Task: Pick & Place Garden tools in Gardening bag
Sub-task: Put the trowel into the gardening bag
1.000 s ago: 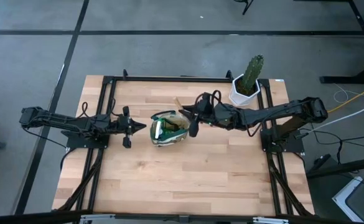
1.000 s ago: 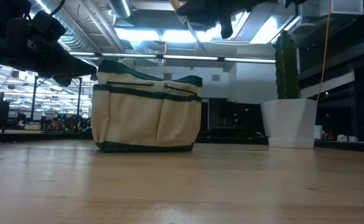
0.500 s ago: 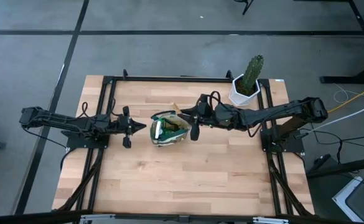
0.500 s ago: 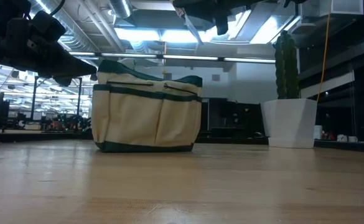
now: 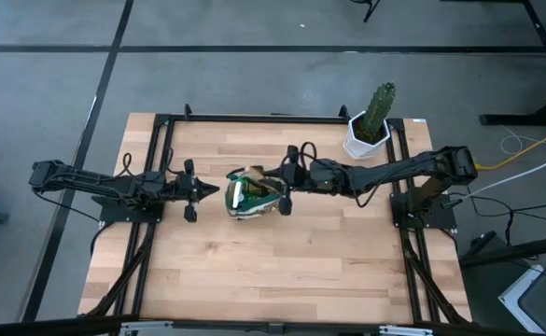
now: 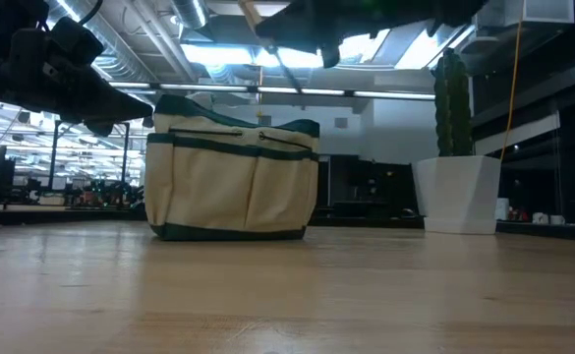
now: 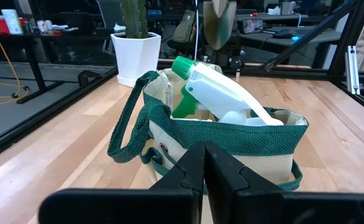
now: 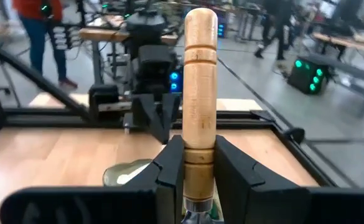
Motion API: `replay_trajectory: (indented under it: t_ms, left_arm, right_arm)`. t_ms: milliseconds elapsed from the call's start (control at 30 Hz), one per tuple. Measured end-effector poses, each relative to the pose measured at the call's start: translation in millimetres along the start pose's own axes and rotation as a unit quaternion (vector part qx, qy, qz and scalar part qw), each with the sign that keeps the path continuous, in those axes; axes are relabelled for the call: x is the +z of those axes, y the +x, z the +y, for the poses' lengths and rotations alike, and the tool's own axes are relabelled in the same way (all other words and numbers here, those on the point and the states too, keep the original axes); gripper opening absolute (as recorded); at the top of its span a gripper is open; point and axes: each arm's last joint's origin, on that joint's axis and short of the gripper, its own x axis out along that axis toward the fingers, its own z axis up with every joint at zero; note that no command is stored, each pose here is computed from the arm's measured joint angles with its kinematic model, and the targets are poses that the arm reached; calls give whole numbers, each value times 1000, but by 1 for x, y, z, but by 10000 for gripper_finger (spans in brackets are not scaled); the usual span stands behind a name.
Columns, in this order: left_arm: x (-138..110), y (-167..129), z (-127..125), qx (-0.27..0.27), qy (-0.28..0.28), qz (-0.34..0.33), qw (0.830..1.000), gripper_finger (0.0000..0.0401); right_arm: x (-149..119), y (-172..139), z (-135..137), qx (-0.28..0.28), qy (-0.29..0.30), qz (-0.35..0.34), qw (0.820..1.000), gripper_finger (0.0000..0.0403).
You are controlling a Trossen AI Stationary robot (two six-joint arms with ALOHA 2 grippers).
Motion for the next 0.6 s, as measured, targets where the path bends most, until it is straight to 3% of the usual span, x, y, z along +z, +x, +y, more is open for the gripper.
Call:
replay_trajectory:
  t_ms: [233, 600]
  left_arm:
    - [0, 0, 0, 0, 0, 0, 1000, 4]
    - [0, 0, 0, 0, 0, 0, 1000, 4]
  right_arm:
    - [-16, 13, -10, 20, -58, 16, 998, 66]
    - [-29, 23, -35, 44, -68, 29, 996, 66]
